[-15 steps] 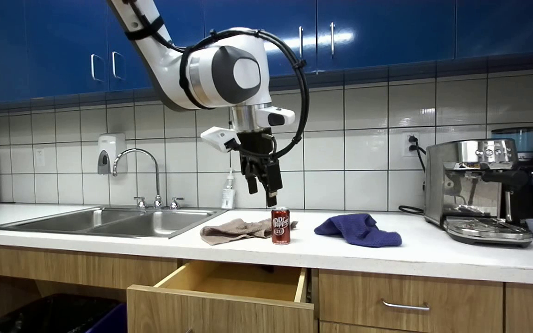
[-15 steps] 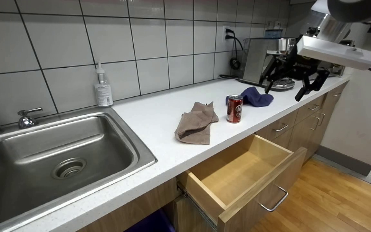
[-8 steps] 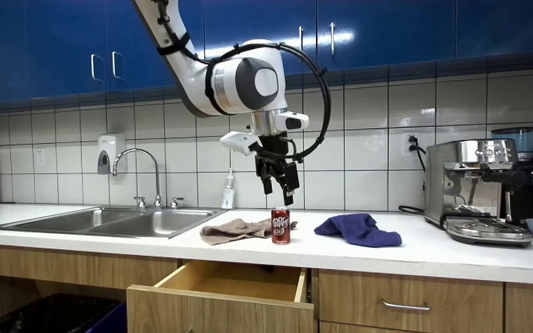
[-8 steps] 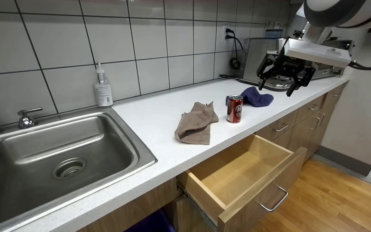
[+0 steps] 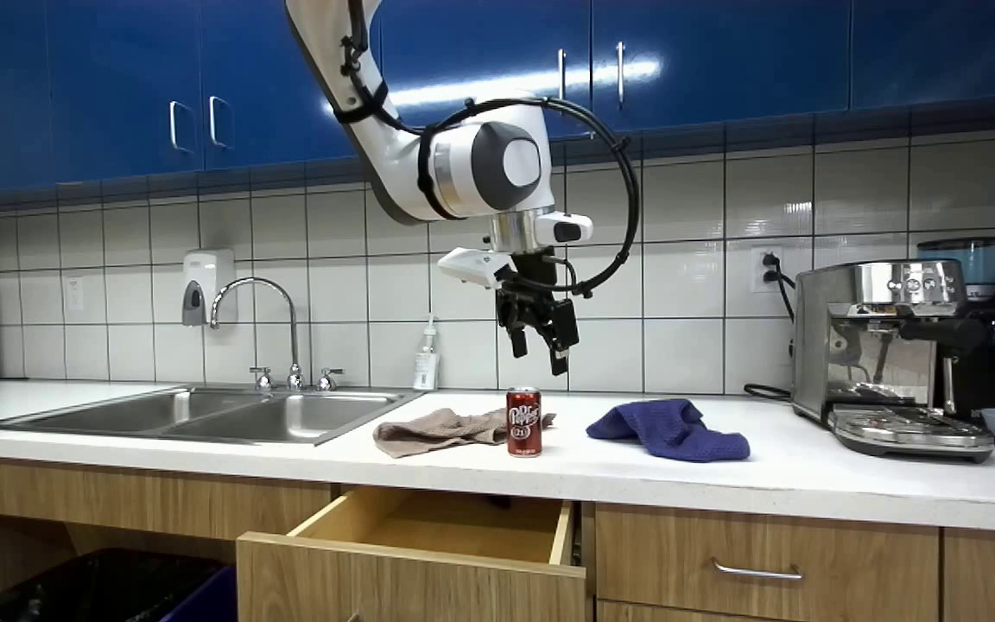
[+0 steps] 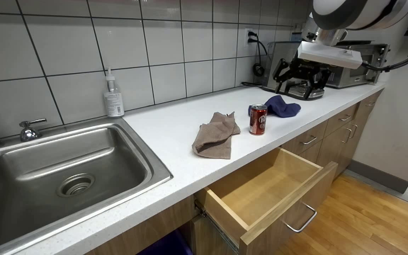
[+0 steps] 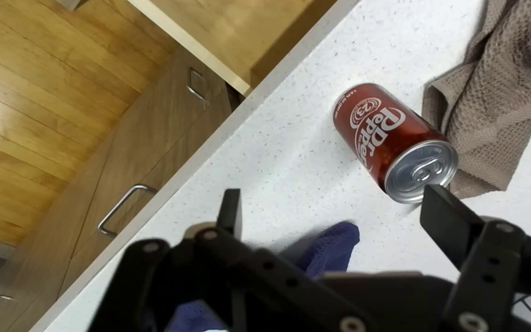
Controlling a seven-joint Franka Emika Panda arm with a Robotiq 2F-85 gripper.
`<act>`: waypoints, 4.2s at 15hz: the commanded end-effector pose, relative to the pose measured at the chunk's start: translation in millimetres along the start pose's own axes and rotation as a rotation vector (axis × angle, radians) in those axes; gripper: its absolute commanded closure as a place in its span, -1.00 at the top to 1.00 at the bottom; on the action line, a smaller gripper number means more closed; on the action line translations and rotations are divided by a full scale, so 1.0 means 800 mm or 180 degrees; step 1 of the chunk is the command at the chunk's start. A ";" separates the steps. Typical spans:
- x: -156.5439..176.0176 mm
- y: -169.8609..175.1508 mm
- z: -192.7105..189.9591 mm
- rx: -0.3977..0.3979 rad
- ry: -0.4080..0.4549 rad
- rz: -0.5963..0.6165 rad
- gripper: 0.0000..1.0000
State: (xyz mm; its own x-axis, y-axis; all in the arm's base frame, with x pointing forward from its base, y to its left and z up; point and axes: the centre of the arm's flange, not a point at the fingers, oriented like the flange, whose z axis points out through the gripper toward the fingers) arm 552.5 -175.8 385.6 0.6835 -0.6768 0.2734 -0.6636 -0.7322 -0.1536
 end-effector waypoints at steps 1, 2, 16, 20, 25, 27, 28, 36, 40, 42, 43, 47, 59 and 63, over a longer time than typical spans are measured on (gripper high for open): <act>0.032 -0.026 0.005 -0.0061 -0.0051 -0.0131 1.00; 0.035 -0.031 0.007 -0.0063 -0.0057 -0.0144 1.00; 0.060 -0.092 0.075 -0.0218 -0.0233 -0.0293 1.00; 0.059 -0.098 0.092 -0.0247 -0.0254 -0.0323 1.00; 0.046 -0.101 0.105 -0.0279 -0.0319 -0.0372 1.00; 0.045 -0.102 0.108 -0.0292 -0.0331 -0.0377 1.00; 0.046 -0.101 0.109 -0.0298 -0.0334 -0.0374 1.00; 0.055 -0.103 0.119 -0.0314 -0.0352 -0.0367 1.00; 0.057 -0.107 0.126 -0.0350 -0.0377 -0.0381 1.00; 0.058 -0.109 0.128 -0.0353 -0.0390 -0.0384 1.00; 0.060 -0.111 0.129 -0.0354 -0.0394 -0.0384 1.00; 0.056 -0.117 0.128 -0.0347 -0.0407 -0.0422 1.00; 0.053 -0.118 0.131 -0.0365 -0.0431 -0.0454 -0.16; 0.050 -0.116 0.129 -0.0359 -0.0435 -0.0466 -0.23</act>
State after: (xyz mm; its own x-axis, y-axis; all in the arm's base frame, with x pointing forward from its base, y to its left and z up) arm 669.3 -141.0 307.6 0.7876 -0.5955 0.1583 -0.5986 -0.8004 -0.0328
